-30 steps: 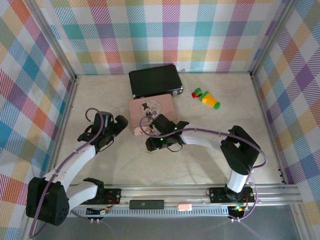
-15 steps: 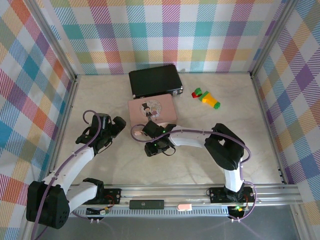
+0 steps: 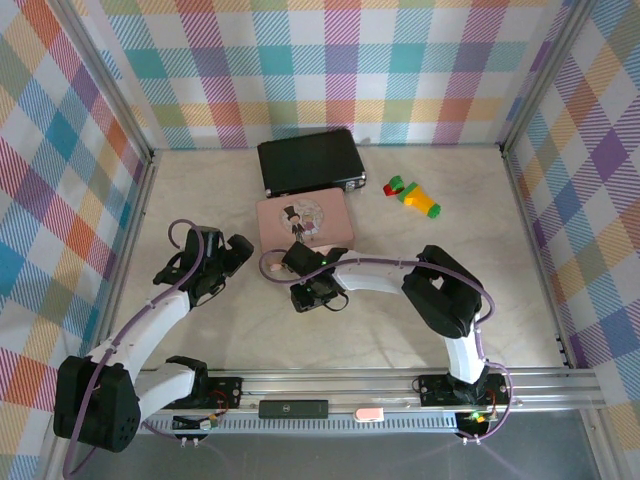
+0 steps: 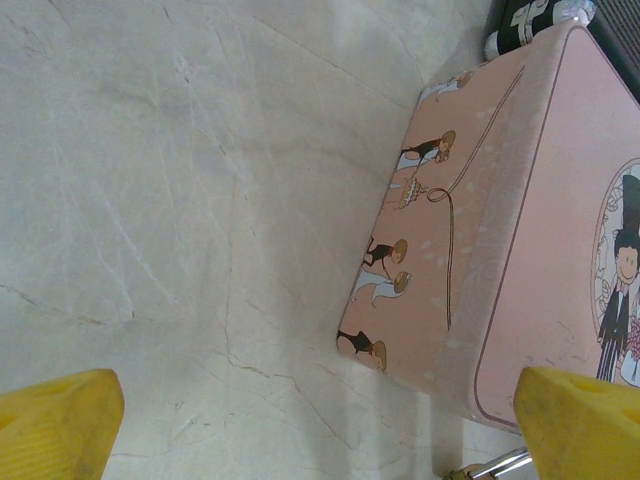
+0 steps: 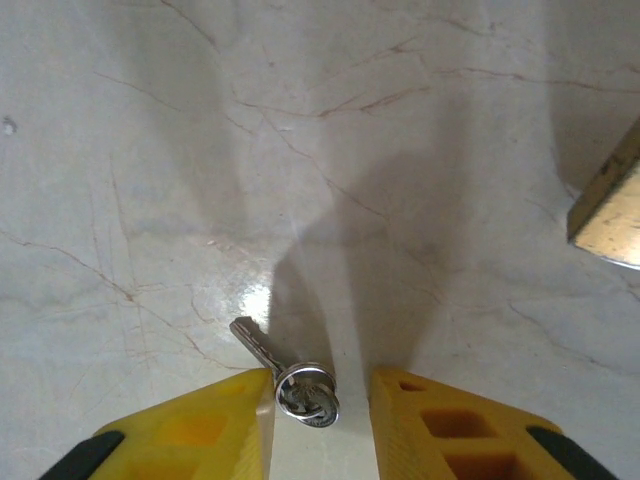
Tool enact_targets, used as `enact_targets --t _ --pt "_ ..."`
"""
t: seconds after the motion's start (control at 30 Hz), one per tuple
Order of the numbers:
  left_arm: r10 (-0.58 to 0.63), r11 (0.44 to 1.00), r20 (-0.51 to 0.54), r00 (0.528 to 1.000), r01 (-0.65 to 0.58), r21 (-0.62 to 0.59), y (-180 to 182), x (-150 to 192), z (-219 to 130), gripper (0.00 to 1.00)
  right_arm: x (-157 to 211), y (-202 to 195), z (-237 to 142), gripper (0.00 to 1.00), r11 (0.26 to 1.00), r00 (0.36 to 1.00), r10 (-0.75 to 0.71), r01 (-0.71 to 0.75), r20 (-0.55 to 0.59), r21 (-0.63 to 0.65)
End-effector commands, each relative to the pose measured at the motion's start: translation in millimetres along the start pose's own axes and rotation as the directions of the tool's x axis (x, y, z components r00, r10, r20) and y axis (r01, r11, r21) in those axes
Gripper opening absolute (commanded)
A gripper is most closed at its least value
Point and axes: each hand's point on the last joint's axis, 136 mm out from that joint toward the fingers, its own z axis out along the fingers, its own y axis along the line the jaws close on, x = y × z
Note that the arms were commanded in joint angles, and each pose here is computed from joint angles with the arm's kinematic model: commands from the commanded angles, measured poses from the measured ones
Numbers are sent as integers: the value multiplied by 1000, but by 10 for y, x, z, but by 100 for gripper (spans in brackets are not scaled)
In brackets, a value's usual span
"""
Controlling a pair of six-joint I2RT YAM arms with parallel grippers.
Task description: Unlock the padlock with the key
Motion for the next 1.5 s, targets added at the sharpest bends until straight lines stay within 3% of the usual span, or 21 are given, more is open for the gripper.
enact_targets --t 0.0,0.17,0.3,0.43,0.57,0.77,0.97,1.17,1.47 --pt "5 1000 10 1000 -5 6 -79 -86 -53 99 101 -43 198 27 1000 999 16 -15 -43 27" --pt "-8 1000 6 1000 8 -1 -11 -42 -57 99 157 -160 213 19 995 997 60 -57 -45 77" --pt "-18 1000 -20 1000 18 8 16 33 -27 100 153 -189 185 2 994 998 61 -57 -35 94" --pt "-39 999 -40 998 40 36 20 105 -4 100 89 -185 14 0 996 999 35 -37 23 82" --pt "-93 995 -44 995 95 44 50 163 -2 100 13 -87 -235 0 999 997 40 -38 70 -28" --pt "-95 984 -80 992 106 145 -230 259 -143 100 -173 104 -768 0 968 984 1 44 181 -246" --pt "-25 913 -87 996 58 403 -978 233 -456 93 -404 -54 -1451 0 887 956 42 99 292 -452" --pt "60 800 -79 995 -1 600 -1602 267 -773 77 -606 -298 -2044 0 776 926 129 128 354 -617" --pt "121 647 -97 988 -4 762 -2247 572 -1013 62 -738 -436 -2323 0 708 908 203 121 365 -696"
